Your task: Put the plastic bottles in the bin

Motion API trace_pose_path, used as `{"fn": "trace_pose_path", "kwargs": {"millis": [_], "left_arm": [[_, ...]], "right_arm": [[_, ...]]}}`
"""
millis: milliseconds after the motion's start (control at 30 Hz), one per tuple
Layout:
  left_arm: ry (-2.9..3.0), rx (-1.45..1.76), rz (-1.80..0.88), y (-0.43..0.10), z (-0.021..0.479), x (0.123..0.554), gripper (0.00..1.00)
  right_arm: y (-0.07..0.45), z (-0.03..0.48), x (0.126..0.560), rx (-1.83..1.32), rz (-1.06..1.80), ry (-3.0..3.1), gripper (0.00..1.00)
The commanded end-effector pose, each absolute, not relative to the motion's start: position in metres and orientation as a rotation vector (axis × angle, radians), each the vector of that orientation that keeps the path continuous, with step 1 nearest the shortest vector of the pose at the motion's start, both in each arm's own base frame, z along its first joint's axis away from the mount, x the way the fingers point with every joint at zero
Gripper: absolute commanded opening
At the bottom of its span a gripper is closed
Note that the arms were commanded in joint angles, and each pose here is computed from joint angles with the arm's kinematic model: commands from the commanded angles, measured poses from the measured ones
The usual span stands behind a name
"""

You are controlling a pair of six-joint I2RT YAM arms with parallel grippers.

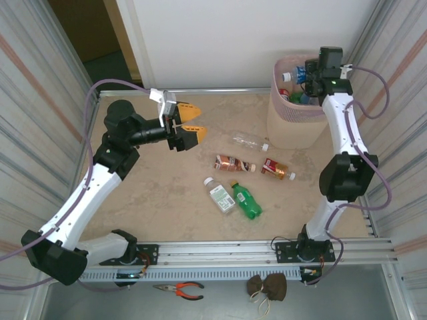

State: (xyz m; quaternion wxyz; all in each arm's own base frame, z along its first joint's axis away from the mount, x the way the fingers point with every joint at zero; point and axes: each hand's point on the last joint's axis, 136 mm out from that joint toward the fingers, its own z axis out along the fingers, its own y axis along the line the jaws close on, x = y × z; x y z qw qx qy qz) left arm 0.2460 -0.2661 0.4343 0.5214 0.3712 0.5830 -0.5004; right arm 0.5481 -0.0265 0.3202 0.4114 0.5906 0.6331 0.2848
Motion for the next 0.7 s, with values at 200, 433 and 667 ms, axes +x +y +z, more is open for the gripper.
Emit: {"fn": "trace_pose_path", "kwargs": {"millis": [200, 433, 667], "left_arm": [[1.380, 0.868, -1.177, -0.258, 0.436, 0.246, 0.83], [1.388, 0.858, -1.175, -0.256, 0.433, 0.246, 0.83], [1.383, 0.853, -1.174, -0.256, 0.435, 0.247, 0.83]], "right_arm": [[-0.032, 0.275, 0.557, 1.738, 0.560, 1.508, 0.56], [-0.040, 0.257, 0.550, 1.810, 0.467, 1.509, 0.69], [-0.045, 0.284, 0.539, 1.786, 0.473, 1.496, 0.83]]}}
